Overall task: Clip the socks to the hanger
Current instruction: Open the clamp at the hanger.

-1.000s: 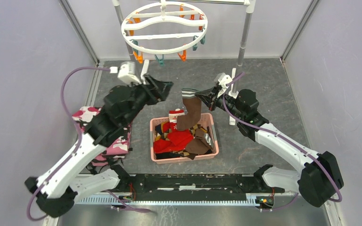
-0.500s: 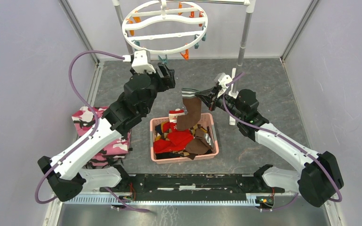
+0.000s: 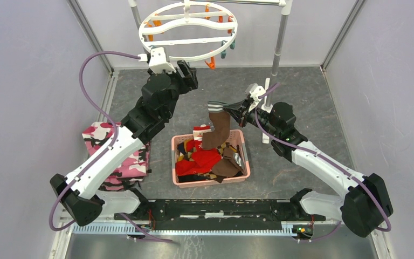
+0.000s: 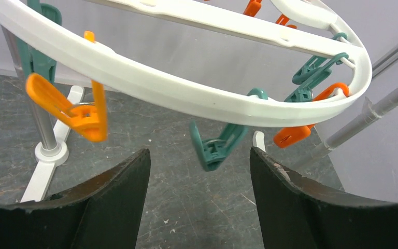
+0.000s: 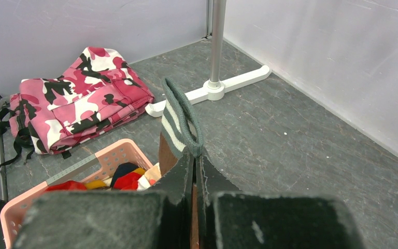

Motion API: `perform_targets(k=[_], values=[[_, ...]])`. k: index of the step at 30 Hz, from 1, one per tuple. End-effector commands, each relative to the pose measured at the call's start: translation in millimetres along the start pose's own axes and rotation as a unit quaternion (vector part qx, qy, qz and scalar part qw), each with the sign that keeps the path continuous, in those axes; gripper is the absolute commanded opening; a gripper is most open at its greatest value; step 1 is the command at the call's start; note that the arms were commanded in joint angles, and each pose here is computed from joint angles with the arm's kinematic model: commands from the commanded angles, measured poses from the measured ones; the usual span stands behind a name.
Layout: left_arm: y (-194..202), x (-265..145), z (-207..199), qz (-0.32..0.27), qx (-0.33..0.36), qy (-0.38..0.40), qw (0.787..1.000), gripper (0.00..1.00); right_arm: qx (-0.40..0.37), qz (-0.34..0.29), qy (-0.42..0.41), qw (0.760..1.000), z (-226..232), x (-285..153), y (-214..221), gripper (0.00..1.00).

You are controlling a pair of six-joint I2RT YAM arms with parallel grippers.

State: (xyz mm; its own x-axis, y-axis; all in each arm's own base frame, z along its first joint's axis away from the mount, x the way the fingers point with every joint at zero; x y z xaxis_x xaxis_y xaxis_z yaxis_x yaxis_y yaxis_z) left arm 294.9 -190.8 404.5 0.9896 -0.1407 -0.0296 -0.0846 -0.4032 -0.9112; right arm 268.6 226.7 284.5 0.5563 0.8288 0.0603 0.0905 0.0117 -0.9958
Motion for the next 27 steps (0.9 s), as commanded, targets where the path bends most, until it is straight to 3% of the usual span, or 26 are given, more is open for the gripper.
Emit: perform_targets(k=[1, 9, 27], values=[[-25, 3, -14, -0.033, -0.046, 0.025, 0.998, 0.74, -0.007, -0.031, -0.005, 0.999, -1, 3, -21, 0.00], [-30, 13, -15, -0.051, -0.056, 0.020, 0.997, 0.67, -0.005, -0.030, -0.008, 0.999, 0, 4, -21, 0.00], [-28, 32, -16, -0.066, -0.064, 0.012, 0.996, 0.63, -0.006, -0.030, -0.008, 0.999, -1, 3, -21, 0.00]])
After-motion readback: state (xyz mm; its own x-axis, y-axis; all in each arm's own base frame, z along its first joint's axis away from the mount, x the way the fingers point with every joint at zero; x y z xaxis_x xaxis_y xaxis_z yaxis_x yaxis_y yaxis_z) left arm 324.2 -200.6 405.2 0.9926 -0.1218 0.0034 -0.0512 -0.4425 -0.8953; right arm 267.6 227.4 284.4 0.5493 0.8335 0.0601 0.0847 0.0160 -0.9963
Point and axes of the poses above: each gripper's point midway between its finger pads, its own x axis out along the fingers, its own z axis along the line the jaws close on, y = z × x, the point moved 6 cm from there along -x, back along the fingers, and after that the axes turned 3 degrees about -x, right-handed, at the moved point
